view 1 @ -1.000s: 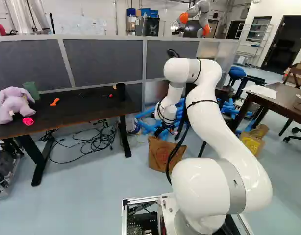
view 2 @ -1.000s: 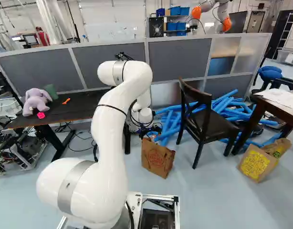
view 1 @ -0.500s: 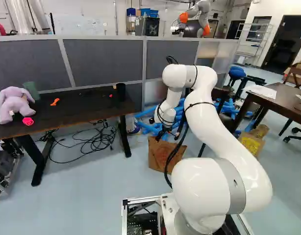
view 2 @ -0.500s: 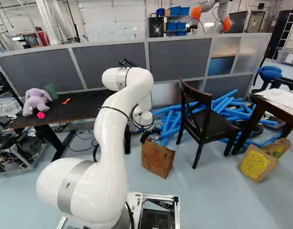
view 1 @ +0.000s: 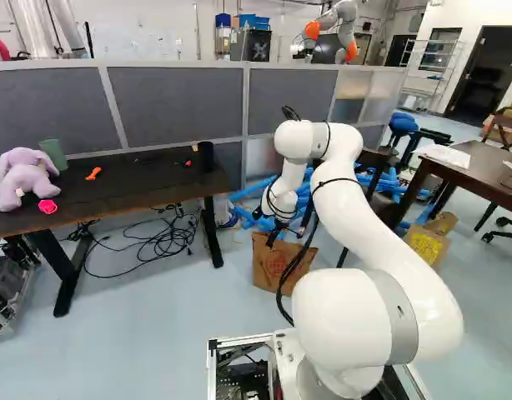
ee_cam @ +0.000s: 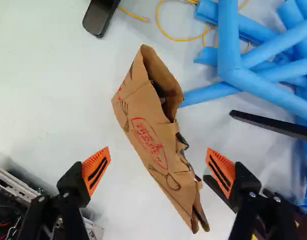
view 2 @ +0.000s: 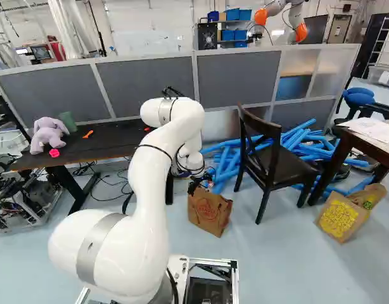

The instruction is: Pick up the bag on the ground and place it on the table

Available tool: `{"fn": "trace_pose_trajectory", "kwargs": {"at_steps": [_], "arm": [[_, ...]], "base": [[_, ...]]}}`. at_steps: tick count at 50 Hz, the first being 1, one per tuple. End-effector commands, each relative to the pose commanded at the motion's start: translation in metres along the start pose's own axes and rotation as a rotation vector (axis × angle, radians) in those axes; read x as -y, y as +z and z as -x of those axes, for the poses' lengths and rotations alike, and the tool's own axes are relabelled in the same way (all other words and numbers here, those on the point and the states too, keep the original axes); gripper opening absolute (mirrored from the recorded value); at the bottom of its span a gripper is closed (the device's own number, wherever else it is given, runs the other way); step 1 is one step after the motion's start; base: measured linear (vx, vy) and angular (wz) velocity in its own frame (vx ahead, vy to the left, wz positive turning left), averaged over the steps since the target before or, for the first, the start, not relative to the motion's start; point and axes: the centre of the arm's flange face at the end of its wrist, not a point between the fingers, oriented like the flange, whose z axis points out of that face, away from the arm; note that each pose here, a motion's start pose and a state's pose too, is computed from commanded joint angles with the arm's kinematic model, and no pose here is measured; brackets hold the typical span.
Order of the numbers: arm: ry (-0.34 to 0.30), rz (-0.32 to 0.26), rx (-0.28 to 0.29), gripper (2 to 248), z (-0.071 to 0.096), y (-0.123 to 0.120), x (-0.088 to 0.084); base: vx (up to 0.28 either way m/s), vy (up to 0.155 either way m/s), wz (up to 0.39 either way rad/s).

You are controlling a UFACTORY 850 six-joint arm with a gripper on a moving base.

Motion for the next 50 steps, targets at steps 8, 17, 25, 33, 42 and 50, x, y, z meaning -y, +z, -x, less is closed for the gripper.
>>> {"fn": "trace_pose_trajectory", "kwargs": {"at_steps": [8, 17, 25, 33, 42, 50], "arm": [[0.0, -0.004, 0.003, 247, 0.001, 0.012, 0.001], [0.001, -0.007, 0.006, 247, 0.003, 0.025, 0.002], [0.005, -0.007, 0.007, 247, 0.005, 0.038, 0.001], [0.01, -0.006, 0.008, 247, 0.007, 0.05, -0.001], [0.016, -0.005, 0.008, 247, 0.011, 0.064, -0.004], [0.021, -0.003, 0.009, 247, 0.014, 0.076, -0.005]], "base": [[0.0, 0.0, 0.0], [0.0, 0.0, 0.0], [0.0, 0.0, 0.0], [0.0, 0.0, 0.0], [0.0, 0.0, 0.0], [0.0, 0.0, 0.0]]}}
